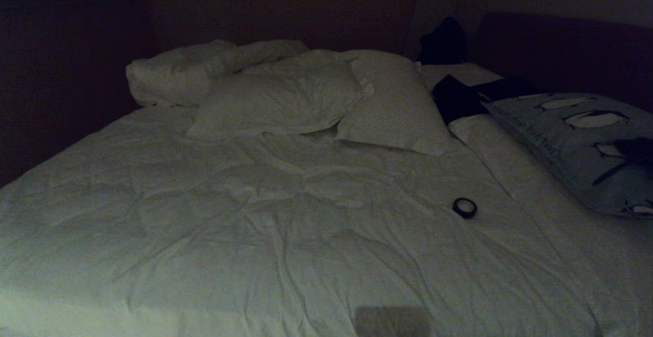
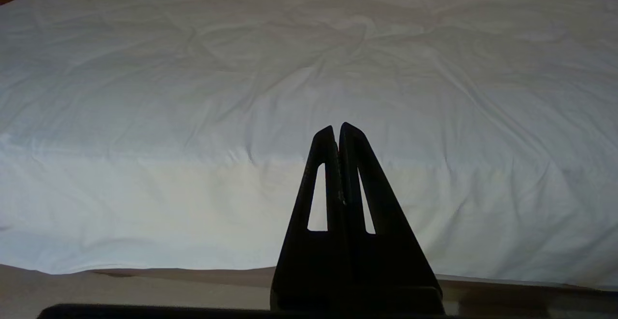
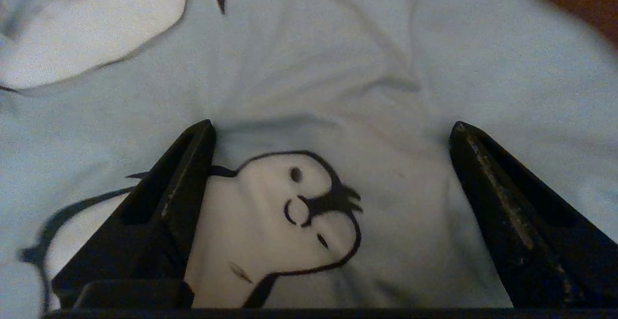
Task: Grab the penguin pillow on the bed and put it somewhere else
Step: Pick up the pillow
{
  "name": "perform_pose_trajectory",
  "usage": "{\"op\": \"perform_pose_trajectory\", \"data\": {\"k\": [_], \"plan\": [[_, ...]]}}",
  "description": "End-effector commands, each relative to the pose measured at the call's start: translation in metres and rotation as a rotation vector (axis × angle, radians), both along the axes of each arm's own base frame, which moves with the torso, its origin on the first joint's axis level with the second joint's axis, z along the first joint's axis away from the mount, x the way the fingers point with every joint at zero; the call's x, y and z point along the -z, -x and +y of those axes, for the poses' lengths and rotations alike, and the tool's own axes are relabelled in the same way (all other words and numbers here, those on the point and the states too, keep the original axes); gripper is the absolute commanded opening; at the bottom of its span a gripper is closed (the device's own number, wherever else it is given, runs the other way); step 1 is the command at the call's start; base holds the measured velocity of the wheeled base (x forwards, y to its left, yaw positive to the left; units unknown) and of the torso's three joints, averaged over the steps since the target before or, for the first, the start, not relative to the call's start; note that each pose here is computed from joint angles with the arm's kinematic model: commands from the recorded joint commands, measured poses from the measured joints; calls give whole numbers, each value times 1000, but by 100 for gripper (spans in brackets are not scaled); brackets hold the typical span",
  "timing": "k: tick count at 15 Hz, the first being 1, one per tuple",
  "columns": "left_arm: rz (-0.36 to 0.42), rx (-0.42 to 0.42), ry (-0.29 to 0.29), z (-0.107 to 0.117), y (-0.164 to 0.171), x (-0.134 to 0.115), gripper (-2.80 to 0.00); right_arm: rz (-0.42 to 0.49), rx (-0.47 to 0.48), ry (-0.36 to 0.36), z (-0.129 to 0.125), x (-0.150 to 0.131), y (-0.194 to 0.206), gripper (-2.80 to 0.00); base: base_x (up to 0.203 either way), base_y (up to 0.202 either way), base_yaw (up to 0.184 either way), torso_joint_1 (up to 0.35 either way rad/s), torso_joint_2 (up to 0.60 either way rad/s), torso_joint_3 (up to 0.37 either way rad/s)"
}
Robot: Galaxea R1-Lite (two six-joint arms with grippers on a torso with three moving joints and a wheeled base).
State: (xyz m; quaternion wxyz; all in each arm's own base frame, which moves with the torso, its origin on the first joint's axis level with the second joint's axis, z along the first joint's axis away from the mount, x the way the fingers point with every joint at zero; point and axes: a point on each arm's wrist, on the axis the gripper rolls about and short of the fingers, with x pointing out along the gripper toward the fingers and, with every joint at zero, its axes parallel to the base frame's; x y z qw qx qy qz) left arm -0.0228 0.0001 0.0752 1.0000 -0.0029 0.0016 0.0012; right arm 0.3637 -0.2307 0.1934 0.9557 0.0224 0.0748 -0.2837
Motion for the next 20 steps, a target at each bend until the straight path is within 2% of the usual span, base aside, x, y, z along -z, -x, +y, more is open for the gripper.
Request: {"op": "perform_pose_trajectory", "data": {"k": [1,8,20], "plan": [[1,-1,0,0,0,0,-280,38,-3,-25,-6,23,-11,0,0,0,0,0,0,0],[1,-1,0,0,0,0,-280,81,-8,-47,-11,45,-18,0,0,0,0,0,0,0],[1,-1,-1,0,0,0,-280,98,-12,-56,-11,54,-21,0,0,0,0,0,0,0]]}}
